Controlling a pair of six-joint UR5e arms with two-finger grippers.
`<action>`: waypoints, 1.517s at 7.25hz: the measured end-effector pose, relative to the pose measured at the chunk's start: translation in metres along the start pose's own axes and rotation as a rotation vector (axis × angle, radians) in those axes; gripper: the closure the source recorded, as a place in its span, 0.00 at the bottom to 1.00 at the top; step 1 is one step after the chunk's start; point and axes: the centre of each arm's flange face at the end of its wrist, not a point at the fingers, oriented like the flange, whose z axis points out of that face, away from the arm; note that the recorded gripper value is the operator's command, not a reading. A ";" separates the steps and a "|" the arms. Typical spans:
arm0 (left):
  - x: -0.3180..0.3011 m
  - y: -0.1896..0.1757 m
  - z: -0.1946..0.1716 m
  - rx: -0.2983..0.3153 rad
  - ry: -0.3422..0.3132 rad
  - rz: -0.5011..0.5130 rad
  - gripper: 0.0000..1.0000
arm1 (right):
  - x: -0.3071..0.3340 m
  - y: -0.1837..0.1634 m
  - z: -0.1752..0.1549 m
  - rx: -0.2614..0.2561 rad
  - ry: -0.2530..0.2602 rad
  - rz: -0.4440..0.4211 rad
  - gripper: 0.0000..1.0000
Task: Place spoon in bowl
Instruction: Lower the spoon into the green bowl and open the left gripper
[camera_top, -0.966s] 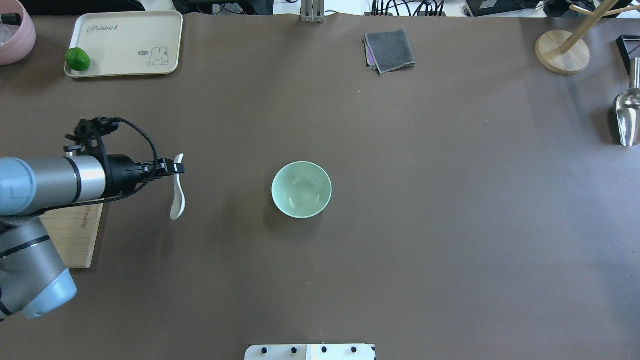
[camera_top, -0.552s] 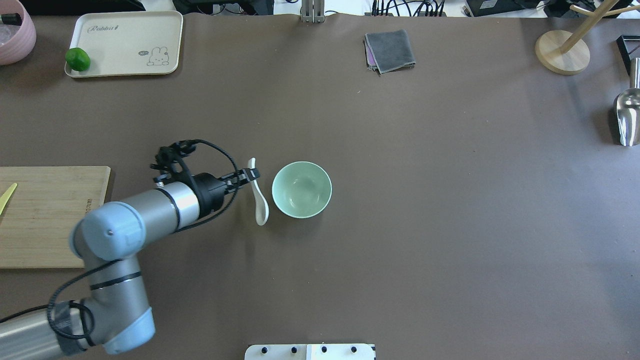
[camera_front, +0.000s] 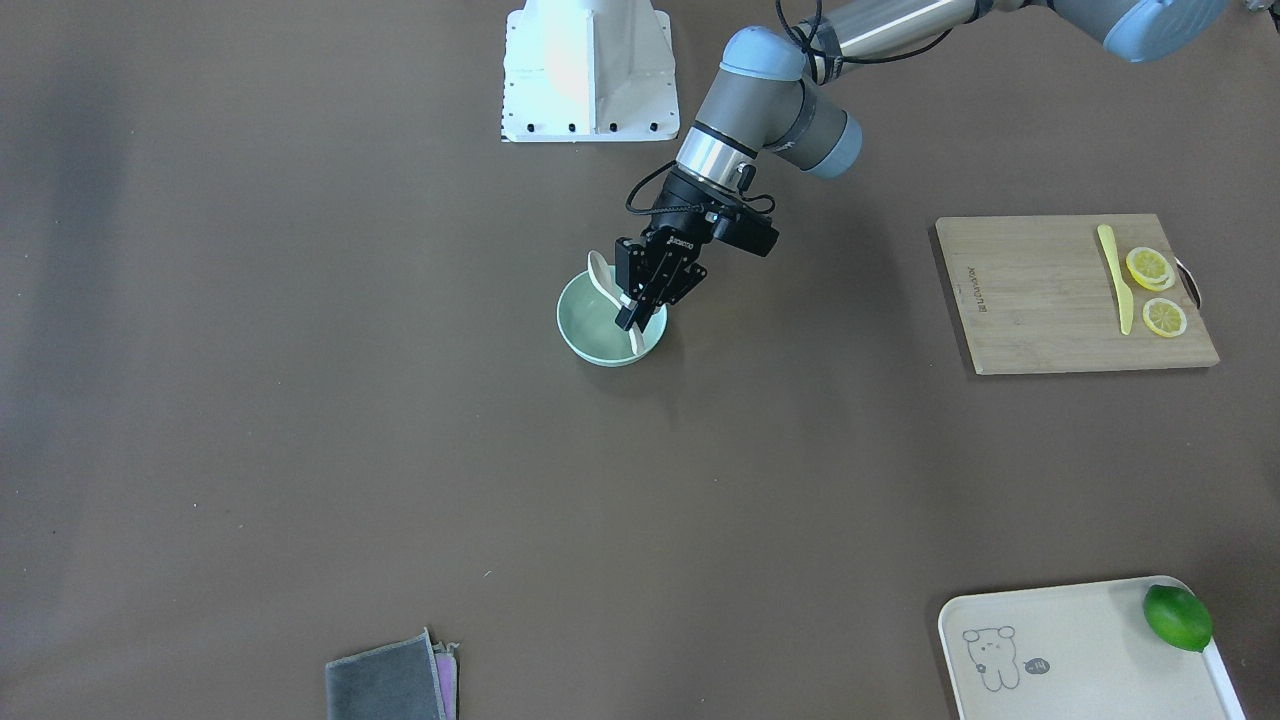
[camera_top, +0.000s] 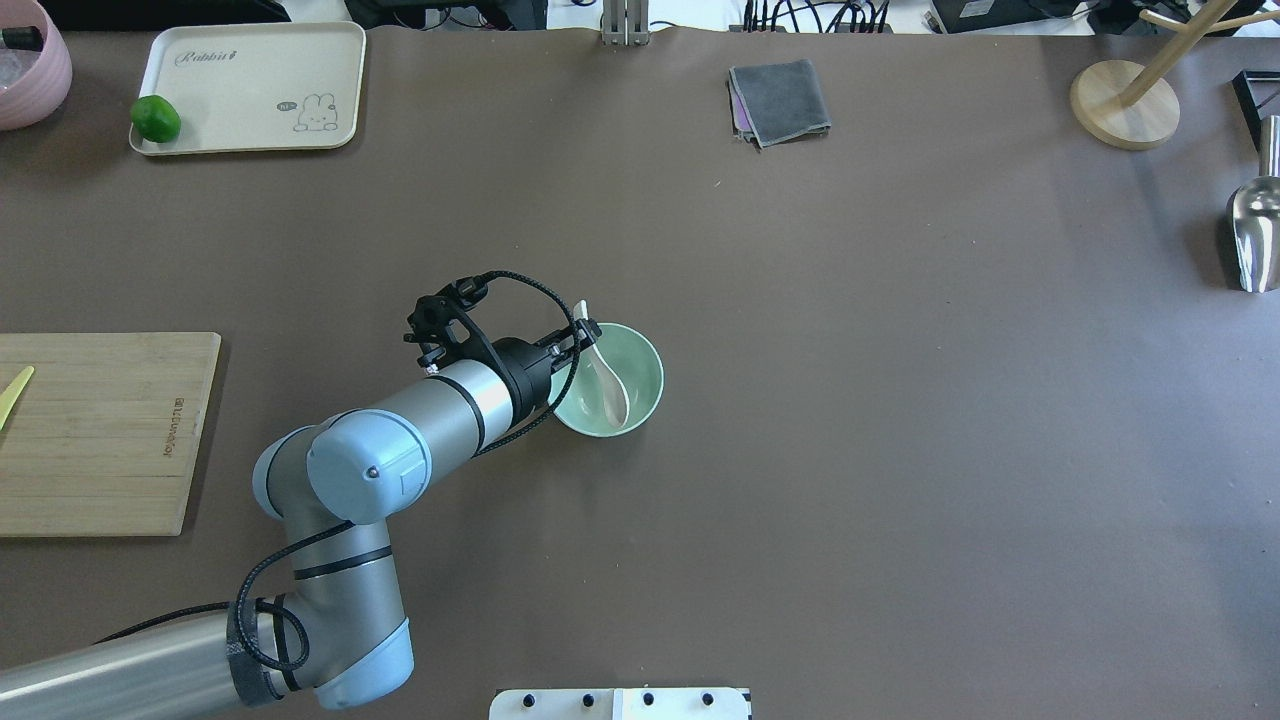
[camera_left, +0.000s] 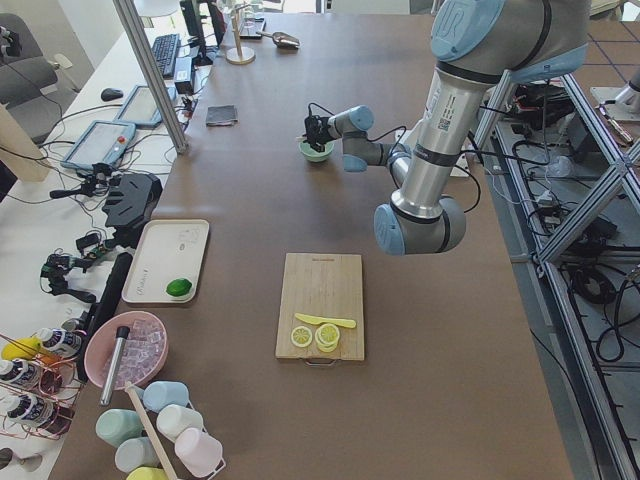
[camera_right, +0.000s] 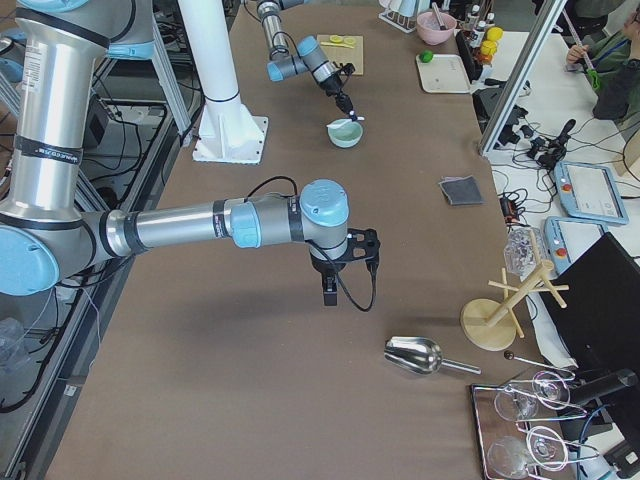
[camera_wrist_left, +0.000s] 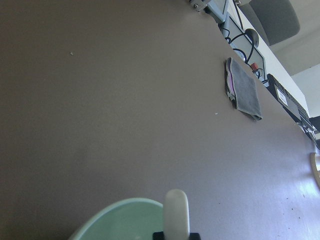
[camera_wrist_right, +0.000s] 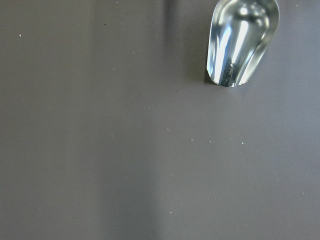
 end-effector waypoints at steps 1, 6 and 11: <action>-0.003 -0.003 0.002 0.006 -0.007 0.002 0.01 | 0.000 0.000 0.000 0.000 0.000 0.000 0.00; 0.000 -0.004 0.000 -0.003 -0.074 0.053 0.02 | 0.003 0.005 0.002 -0.007 0.001 0.006 0.00; -0.054 -0.152 -0.131 -0.286 -0.374 0.435 0.01 | 0.037 0.034 0.013 -0.037 0.023 0.084 0.00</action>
